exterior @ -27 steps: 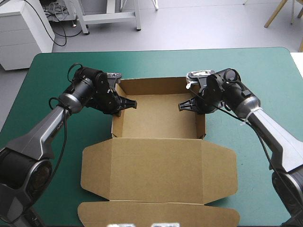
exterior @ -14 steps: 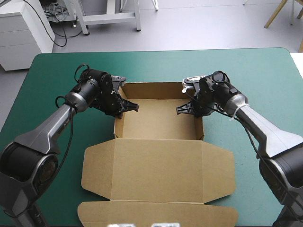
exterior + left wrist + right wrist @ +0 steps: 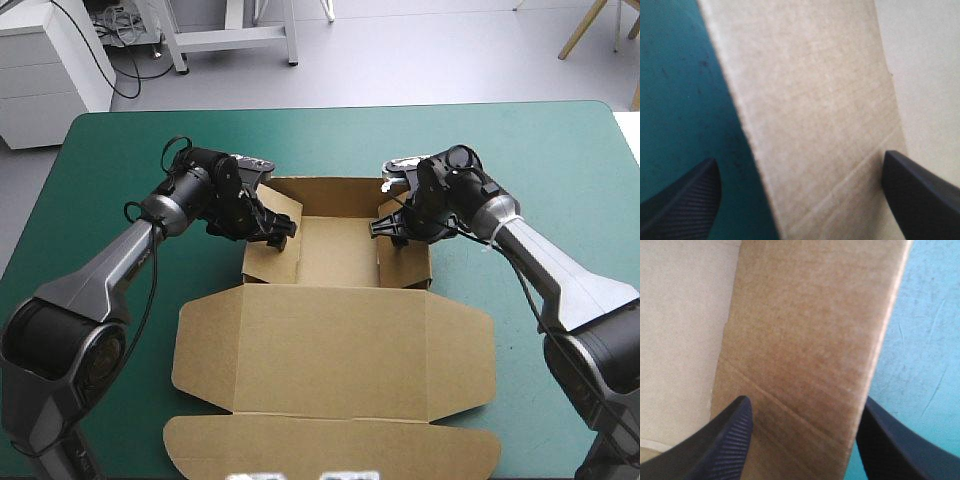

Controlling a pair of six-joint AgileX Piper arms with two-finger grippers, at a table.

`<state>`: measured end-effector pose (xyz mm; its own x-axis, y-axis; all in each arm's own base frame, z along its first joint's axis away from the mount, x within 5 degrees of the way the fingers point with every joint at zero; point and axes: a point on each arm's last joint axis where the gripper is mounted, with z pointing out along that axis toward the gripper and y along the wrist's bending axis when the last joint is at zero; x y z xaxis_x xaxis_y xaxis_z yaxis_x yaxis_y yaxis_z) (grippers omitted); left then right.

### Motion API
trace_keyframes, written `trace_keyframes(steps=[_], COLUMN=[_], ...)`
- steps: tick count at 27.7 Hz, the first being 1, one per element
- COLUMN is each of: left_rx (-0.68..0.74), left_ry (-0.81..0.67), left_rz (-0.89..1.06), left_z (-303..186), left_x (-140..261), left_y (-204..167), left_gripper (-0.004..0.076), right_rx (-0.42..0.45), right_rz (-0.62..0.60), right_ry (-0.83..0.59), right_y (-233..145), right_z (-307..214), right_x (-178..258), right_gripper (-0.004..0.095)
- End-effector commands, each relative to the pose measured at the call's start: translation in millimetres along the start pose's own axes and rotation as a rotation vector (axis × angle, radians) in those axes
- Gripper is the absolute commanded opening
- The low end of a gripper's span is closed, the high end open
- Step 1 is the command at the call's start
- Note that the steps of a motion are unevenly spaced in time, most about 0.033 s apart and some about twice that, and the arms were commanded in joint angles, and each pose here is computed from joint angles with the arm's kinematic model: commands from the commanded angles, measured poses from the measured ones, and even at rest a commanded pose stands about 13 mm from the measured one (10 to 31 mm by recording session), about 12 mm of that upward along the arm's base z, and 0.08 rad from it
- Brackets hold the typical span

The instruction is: Fold the box

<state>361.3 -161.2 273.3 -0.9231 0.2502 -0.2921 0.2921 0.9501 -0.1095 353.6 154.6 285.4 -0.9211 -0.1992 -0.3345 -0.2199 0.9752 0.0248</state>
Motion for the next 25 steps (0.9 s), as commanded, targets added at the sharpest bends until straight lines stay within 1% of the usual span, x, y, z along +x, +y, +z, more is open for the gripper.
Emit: trace_keyframes(steps=[1,5,8,11,14,16,18,21,22,23,24,25], left_rx=[0.024,0.018,0.017,-0.005,-0.075,-0.134,-0.142,-0.105,-0.087,-0.091,-0.097,-0.1], left_ry=[-0.113,-0.16,-0.205,-0.247,-0.284,-0.335,-0.377,-0.411,-0.416,-0.413,-0.407,-0.404], left_rz=[0.004,0.016,0.026,0.041,0.061,0.087,0.086,0.079,0.105,0.121,0.15,0.164], left_z=[-30.1,-49.1,-74.2,-101.7,-129.3,-146.9,-162.1,-178.5,-185.1,-186.1,-189.9,-191.1], left_x=[-6.9,-16.2,-24.5,-30.3,-32.9,-34.6,-32.1,-24.1,-17.4,-14.7,-6.8,-3.2], left_y=[-4.4,-6.0,-8.4,-8.8,-4.8,-0.9,-0.6,-3.6,-5.2,-4.9,-4.1,-3.7], left_gripper=[0.0661,0.0661,0.0661,0.0661,0.0657,0.0622,0.0563,0.0407,0.0241,0.0146,-0.0006,-0.0002], right_rx=[0.018,0.057,0.096,0.075,0.035,0.023,0.02,0.017,0.018,0.016,0.013,0.015], right_rz=[-0.009,-0.017,-0.02,-0.012,0.003,0.012,0.028,0.051,0.052,0.053,0.052,0.053], right_ry=[-0.105,-0.129,-0.17,-0.252,-0.302,-0.315,-0.319,-0.316,-0.299,-0.286,-0.255,-0.235], right_y=[-3.1,-6.3,-9.9,-9.3,-7.0,-6.8,-7.0,-7.1,-6.9,-6.5,-5.9,-5.8], right_z=[-31.9,-53.4,-76.5,-101.4,-119.1,-124.9,-126.8,-125.6,-121.2,-117.7,-109.5,-103.6], right_x=[-7.7,-15.7,-23.6,-30.3,-32.0,-31.0,-30.4,-30.0,-28.7,-27.5,-24.6,-22.9], right_gripper=[0.0577,0.0577,0.0576,0.0576,0.0576,0.0576,0.0576,0.0576,0.0576,0.0576,0.0576,0.0577])
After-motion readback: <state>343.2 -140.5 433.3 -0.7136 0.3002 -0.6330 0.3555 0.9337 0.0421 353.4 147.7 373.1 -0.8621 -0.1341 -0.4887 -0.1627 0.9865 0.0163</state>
